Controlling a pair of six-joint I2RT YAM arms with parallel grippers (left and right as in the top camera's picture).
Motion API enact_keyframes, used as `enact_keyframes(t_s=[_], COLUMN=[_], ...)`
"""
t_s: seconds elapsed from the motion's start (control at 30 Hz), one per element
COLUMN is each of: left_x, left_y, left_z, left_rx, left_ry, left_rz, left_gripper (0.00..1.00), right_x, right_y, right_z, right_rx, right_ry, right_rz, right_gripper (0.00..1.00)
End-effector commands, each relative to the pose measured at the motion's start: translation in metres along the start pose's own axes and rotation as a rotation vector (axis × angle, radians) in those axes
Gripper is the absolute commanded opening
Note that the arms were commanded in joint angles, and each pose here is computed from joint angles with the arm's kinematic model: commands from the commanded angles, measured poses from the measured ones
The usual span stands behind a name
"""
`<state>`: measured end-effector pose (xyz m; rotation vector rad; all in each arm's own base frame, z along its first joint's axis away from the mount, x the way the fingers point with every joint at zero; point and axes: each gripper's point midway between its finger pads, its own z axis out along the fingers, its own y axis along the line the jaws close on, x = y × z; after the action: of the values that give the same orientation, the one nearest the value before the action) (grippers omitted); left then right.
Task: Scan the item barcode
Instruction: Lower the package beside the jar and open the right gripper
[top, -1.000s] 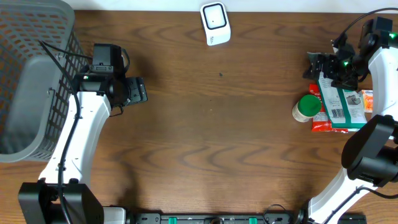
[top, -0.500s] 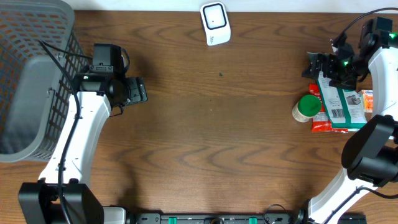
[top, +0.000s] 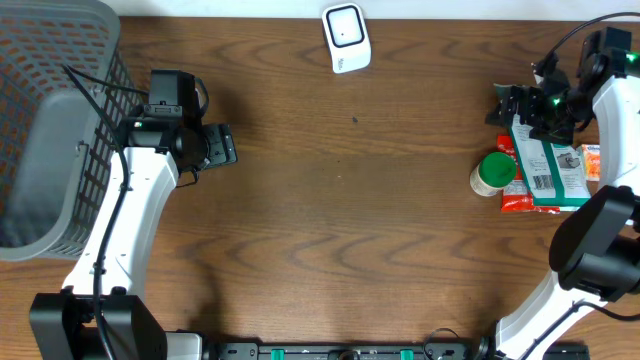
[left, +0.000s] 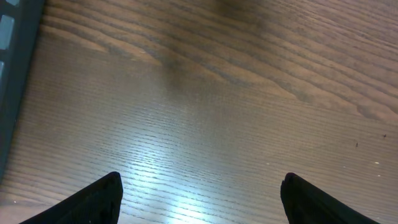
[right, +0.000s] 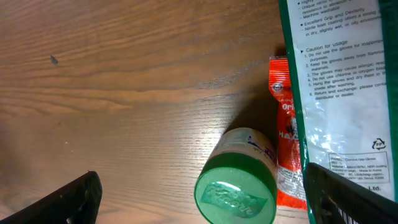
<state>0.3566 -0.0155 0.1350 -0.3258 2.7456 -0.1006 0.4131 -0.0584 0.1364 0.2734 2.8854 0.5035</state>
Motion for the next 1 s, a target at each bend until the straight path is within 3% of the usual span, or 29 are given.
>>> enact_keyframes(t_s=[0.0, 0.23, 0.47, 0.8, 0.97], left_x=[-0.002, -0.002, -0.002, -0.002, -0.002], left_y=[0.003, 0.003, 0.003, 0.003, 0.003], left_z=[-0.004, -0.004, -0.004, -0.004, -0.004], left_rx=[-0.01, -0.01, -0.01, -0.01, -0.01], left_ry=[-0.014, -0.014, -0.014, -0.014, -0.014], left_rz=[-0.001, -0.001, -0.001, -0.001, -0.001], left_gripper=[0.82, 0.82, 0.82, 0.82, 0.82], right_x=[-0.003, 0.013, 0.055, 0.146, 0.201], right_y=[0.024, 0.061, 0.108, 0.189, 0.172], right_z=[-0.049, -0.139, -0.219, -0.287, -0.317], right_rx=[-0.007, 0.01, 0.01, -0.105, 0.005], right_ry=[-0.129, -0.359, -0.583, -0.791, -0.904], right_rz=[-0.057, -0.15, -0.275, -0.555, -0.59], right_gripper=[0.99, 0.99, 0.99, 0.99, 0.99])
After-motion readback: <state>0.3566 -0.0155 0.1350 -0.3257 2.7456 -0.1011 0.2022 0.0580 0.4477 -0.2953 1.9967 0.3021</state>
